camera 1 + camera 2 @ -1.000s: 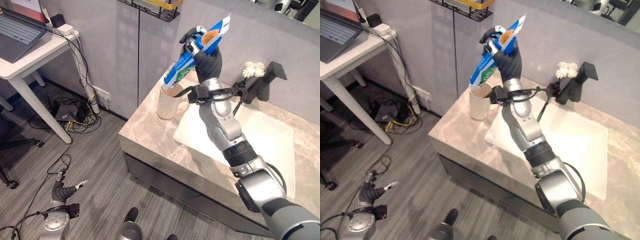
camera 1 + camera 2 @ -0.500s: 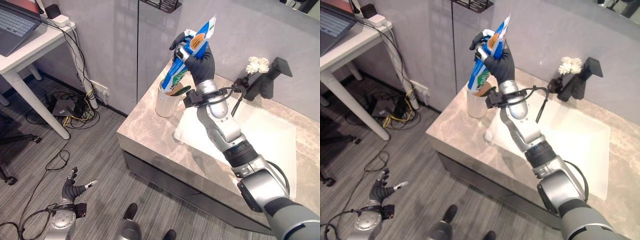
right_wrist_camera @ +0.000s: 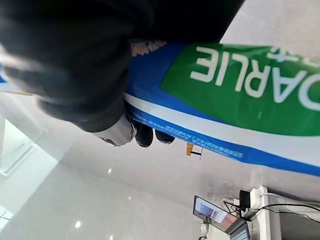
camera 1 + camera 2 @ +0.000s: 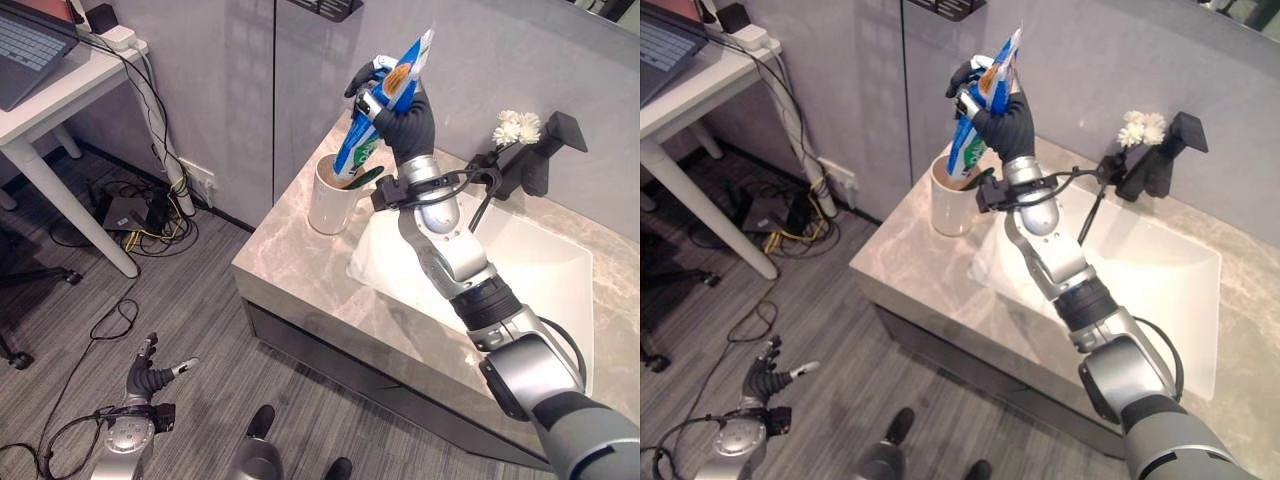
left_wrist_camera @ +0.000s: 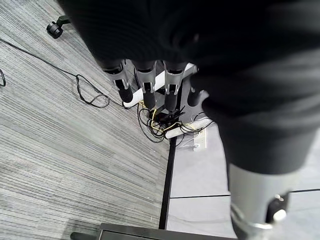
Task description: Put brush and paste in cup on sink, flatten towel.
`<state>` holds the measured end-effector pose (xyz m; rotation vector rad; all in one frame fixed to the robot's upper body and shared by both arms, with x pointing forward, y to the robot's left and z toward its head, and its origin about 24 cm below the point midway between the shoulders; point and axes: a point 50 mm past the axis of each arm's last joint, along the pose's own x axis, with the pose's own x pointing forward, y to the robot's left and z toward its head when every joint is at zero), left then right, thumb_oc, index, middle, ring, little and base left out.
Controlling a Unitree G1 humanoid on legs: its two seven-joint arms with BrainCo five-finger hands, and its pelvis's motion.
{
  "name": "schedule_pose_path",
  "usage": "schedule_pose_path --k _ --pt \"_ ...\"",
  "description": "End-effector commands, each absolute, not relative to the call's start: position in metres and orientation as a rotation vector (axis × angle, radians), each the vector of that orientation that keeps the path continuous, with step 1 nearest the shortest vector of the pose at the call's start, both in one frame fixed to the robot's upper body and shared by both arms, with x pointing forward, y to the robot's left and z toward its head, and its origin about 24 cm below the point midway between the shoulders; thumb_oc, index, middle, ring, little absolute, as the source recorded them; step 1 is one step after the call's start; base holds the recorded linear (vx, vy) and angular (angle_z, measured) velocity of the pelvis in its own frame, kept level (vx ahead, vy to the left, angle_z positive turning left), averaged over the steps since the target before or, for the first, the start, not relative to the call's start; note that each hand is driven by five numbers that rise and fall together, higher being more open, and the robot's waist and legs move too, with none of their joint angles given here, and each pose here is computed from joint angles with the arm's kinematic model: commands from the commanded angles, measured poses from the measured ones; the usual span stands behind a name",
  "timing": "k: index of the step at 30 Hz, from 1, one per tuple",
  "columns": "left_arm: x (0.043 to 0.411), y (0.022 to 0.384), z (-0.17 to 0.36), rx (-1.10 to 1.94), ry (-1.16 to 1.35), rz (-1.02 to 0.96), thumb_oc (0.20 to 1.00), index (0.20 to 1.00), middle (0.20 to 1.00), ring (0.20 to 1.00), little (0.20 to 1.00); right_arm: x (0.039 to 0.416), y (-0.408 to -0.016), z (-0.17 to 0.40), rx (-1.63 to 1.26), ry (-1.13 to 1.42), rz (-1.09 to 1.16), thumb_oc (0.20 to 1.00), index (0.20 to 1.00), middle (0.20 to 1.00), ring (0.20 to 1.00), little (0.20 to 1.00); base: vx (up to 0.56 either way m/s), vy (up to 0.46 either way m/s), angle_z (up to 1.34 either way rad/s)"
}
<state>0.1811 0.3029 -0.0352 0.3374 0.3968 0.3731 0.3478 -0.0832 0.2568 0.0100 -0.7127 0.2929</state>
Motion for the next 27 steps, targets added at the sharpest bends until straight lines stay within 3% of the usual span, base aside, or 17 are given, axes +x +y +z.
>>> schedule_pose_path --k 1,16,17,18,19,27 --pt "0.188 0.31 -0.027 0.41 0.368 0.36 1.0 1.0 1.0 1.0 1.0 0.337 -0.086 0.295 -0.072 -0.878 0.301 0.2 0.2 0.2 0.2 0.2 0.03 -0.014 0.01" --pt "0.19 0.307 -0.03 0.436 0.386 0.337 1.0 1.0 1.0 1.0 1.0 0.337 -0.075 0.28 -0.109 -0.833 0.357 0.2 0.2 0.2 0.2 0.2 0.0 0.0 0.0" --pt "0.189 0.308 -0.03 0.437 0.387 0.337 1.0 1.0 1.0 1.0 1.0 0.338 -0.075 0.28 -0.113 -0.829 0.363 0.26 0.26 0.26 0.26 0.26 0.0 0.0 0.0" --pt "0.189 0.308 -0.03 0.437 0.385 0.339 1.0 1.0 1.0 1.0 1.0 0.338 -0.075 0.279 -0.128 -0.826 0.362 0.583 0.583 0.583 0.583 0.583 0.0 0.0 0.0" --pt "0.189 0.308 -0.03 0.439 0.385 0.339 1.0 1.0 1.0 1.0 1.0 0.338 -0.074 0.28 -0.141 -0.83 0.361 1.0 1.0 1.0 1.0 1.0 0.0 0.0 0.0" --pt "0.188 0.305 -0.032 0.436 0.394 0.334 1.0 1.0 1.0 1.0 1.0 0.338 -0.072 0.281 -0.177 -0.842 0.35 1.0 1.0 1.0 1.0 1.0 0.0 0.0 0.0"
